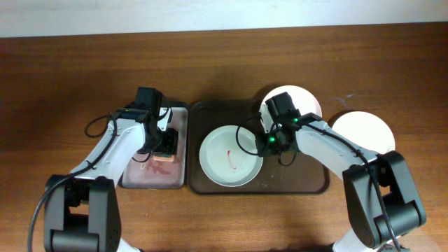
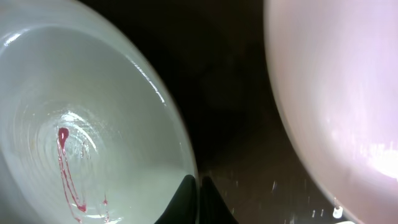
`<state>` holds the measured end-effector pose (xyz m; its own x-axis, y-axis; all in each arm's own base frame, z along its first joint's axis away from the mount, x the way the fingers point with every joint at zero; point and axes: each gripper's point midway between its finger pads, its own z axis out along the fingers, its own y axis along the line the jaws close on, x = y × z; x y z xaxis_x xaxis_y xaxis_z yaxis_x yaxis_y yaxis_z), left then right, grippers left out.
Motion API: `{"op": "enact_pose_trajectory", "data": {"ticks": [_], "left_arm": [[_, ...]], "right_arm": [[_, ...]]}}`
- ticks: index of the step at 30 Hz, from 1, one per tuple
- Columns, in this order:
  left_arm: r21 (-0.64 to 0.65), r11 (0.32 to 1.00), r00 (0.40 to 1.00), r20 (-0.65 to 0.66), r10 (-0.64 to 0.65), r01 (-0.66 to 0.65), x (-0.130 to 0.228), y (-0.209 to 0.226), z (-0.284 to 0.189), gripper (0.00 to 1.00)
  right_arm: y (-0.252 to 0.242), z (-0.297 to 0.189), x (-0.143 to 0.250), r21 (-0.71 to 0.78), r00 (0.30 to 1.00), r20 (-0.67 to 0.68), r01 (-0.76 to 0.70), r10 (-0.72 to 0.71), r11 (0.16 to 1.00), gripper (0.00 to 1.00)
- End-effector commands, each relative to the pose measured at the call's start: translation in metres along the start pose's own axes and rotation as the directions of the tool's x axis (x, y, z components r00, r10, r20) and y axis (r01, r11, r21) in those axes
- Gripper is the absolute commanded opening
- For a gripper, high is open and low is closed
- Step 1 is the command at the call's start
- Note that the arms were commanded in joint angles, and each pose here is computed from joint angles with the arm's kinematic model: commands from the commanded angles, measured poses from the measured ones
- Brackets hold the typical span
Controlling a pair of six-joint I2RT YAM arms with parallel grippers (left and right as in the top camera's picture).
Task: Clean dirty plates on tray and stack at the side
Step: 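Dip the sponge in the soapy water with the left gripper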
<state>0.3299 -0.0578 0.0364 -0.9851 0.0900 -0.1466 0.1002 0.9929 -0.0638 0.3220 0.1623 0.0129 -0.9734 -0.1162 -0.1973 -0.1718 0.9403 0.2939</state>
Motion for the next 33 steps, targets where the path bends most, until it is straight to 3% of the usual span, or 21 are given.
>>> {"op": "enact_pose_trajectory", "data": {"ticks": [1, 7, 9, 10, 11, 13, 21, 22, 24, 32, 33], "left_arm": [[0.02, 1.0, 0.999, 0.034, 0.0, -0.001, -0.008, -0.004, -0.009, 0.64], [0.02, 1.0, 0.999, 0.034, 0.0, -0.001, -0.008, -0.004, -0.009, 0.63], [0.02, 1.0, 0.999, 0.034, 0.0, -0.001, -0.008, -0.004, -0.009, 0.64], [0.02, 1.0, 0.999, 0.033, 0.0, -0.001, -0.008, -0.004, -0.009, 0.64], [0.02, 1.0, 0.999, 0.033, 0.0, -0.001, -0.008, -0.004, -0.009, 0.64], [0.02, 1.0, 0.999, 0.033, 0.0, -0.001, -0.008, -0.004, -0.009, 0.63], [0.021, 1.0, 0.998, 0.061, 0.001, -0.002, -0.01, -0.003, -0.001, 0.57], [0.022, 1.0, 0.997, 0.077, 0.002, -0.004, -0.012, -0.003, 0.003, 0.55], [0.024, 1.0, 0.992, 0.122, 0.005, -0.008, -0.02, -0.003, 0.007, 0.38], [0.019, 1.0, 0.995, 0.096, 0.0, -0.002, -0.013, -0.001, 0.029, 0.34], [0.019, 1.0, 0.996, 0.088, 0.0, -0.001, -0.012, -0.001, 0.032, 0.25]], "right_arm": [[-0.007, 0.001, 0.016, 0.06, 0.954, -0.048, -0.294, 0.297, 0.954, 0.04], [-0.007, 0.0, 0.028, 0.08, 0.924, -0.088, -0.366, 0.373, 0.927, 0.04], [-0.007, 0.0, 0.026, 0.077, 0.925, -0.085, -0.365, 0.371, 0.928, 0.16], [-0.007, 0.0, 0.026, 0.078, 0.925, -0.085, -0.365, 0.371, 0.928, 0.17], [-0.007, 0.0, 0.026, 0.078, 0.925, -0.085, -0.365, 0.371, 0.928, 0.17], [-0.007, 0.0, 0.026, 0.077, 0.925, -0.083, -0.365, 0.371, 0.928, 0.04], [-0.007, 0.0, 0.026, 0.076, 0.925, -0.084, -0.365, 0.37, 0.928, 0.04], [-0.007, 0.0, 0.026, 0.076, 0.925, -0.083, -0.365, 0.37, 0.928, 0.04], [-0.007, 0.0, 0.026, 0.076, 0.925, -0.084, -0.365, 0.37, 0.928, 0.04], [-0.007, 0.0, 0.027, 0.077, 0.925, -0.086, -0.365, 0.371, 0.928, 0.04], [-0.007, 0.0, 0.027, 0.078, 0.926, -0.087, -0.361, 0.367, 0.929, 0.04]]}}
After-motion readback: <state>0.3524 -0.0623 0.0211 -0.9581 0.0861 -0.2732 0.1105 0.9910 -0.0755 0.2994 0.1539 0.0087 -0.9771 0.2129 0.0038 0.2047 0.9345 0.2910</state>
